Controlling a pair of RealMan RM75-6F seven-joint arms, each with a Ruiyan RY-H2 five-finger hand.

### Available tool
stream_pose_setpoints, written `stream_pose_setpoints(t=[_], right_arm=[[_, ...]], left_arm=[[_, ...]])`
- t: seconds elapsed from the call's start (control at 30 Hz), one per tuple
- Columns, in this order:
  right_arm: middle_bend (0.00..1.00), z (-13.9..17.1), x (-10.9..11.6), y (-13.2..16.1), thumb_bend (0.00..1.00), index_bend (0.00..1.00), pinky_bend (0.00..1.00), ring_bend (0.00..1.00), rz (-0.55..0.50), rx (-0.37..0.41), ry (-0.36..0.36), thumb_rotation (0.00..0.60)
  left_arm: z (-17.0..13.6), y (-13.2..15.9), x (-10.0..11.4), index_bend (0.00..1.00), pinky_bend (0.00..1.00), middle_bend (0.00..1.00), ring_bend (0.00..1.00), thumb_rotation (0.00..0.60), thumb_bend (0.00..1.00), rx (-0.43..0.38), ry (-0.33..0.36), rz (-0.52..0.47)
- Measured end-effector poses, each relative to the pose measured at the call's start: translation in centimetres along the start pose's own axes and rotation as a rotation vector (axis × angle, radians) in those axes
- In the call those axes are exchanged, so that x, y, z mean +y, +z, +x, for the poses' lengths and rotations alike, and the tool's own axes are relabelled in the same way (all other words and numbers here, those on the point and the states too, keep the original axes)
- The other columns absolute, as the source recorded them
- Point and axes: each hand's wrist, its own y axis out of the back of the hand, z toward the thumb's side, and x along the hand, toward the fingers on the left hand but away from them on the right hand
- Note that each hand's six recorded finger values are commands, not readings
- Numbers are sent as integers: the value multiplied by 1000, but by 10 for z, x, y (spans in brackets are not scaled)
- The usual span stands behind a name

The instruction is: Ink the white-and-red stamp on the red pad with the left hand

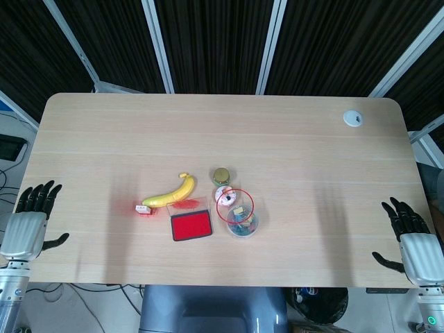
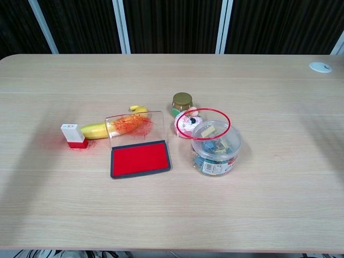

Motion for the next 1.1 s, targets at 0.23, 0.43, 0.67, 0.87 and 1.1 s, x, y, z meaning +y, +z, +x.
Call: stream_pose_setpoints(t=[0.23,0.43,0.67,0.87,1.1], right_arm=[[0,0,1,0,17,0,162,0,-12,0,-7,600],[0,0,0,0,34,0,162,0,-11,3,-7,600],[0,-1,0,-1,42,0,162,0,-16,-4,-14,600],[0,-3,-1,-2,47,0,162,0,-28,-14,-11,600],[0,-3,-2,-2,51,0,162,0,-43,-15,-1,600]], left_arm=[[0,0,-1,0,0,0,0,600,49,1,-4,1],[-1,-1,1,0,0,0,0,600,49,4,4,-7],[1,0,-1,0,0,0,0,600,49,1,-6,-7],[7,4,-4,0,24,0,0,600,52,-11,-19,15],[24,16,-5,33,176,20,65,600,115,-49,-36,61]])
